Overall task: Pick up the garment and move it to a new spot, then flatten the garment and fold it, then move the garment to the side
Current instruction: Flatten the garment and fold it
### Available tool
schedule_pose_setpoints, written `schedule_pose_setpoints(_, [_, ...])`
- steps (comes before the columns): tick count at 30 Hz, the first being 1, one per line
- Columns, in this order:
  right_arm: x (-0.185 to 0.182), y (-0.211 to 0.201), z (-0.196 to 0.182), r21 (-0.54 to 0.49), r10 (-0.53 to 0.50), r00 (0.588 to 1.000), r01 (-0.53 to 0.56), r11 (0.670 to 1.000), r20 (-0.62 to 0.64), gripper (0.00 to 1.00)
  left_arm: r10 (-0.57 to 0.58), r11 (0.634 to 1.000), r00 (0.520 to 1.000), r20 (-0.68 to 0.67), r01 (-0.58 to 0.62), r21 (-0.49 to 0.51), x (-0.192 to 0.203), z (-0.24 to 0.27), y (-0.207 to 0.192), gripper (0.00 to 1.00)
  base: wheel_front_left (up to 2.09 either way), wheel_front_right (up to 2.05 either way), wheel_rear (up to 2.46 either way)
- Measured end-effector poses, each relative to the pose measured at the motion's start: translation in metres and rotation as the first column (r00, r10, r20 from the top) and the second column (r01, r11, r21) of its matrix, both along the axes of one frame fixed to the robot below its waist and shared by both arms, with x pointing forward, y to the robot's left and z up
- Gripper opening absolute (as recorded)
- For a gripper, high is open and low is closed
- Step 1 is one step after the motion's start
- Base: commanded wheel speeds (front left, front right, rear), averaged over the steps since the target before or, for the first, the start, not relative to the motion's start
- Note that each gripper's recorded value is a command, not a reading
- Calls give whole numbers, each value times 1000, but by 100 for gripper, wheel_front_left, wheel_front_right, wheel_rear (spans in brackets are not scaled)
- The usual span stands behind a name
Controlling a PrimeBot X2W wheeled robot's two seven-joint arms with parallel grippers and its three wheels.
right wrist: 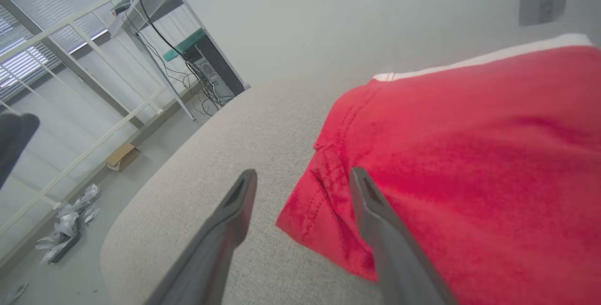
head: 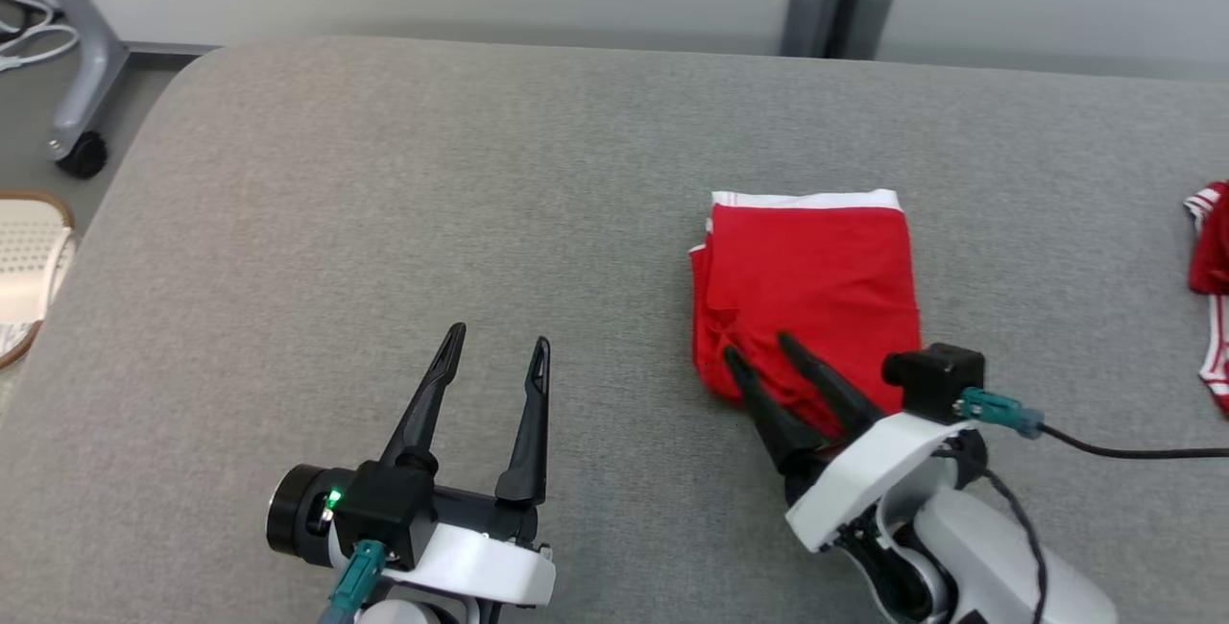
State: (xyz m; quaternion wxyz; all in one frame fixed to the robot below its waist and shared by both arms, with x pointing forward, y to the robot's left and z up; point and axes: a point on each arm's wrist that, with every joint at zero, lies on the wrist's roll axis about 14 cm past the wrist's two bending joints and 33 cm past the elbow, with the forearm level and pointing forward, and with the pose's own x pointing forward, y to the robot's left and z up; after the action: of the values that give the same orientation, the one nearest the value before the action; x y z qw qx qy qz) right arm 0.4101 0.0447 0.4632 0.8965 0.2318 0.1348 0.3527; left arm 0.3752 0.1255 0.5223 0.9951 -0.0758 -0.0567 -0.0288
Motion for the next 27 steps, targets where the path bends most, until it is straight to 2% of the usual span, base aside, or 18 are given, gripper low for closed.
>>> schedule_pose_setpoints(6, [13,-43,18,-1,-98,992,99,995,78,100,-39,999,999,4,39,-7,6,0,-12,100,0,0,0])
schedule_pose_setpoints(10, [18,-86,25,-23,-209,970,213,977,126,100,-66,998,998,4,66,-19,11,0,-21,100,0,0,0])
schedule_pose_setpoints(18, [18,-145,43,-68,-353,905,378,923,236,100,-88,995,996,-5,88,-51,15,-2,-29,100,0,0,0])
schedule_pose_setpoints(27, [-1,-174,51,-105,-427,845,480,871,321,100,-47,995,999,-22,44,-94,10,-4,-15,100,0,0,0])
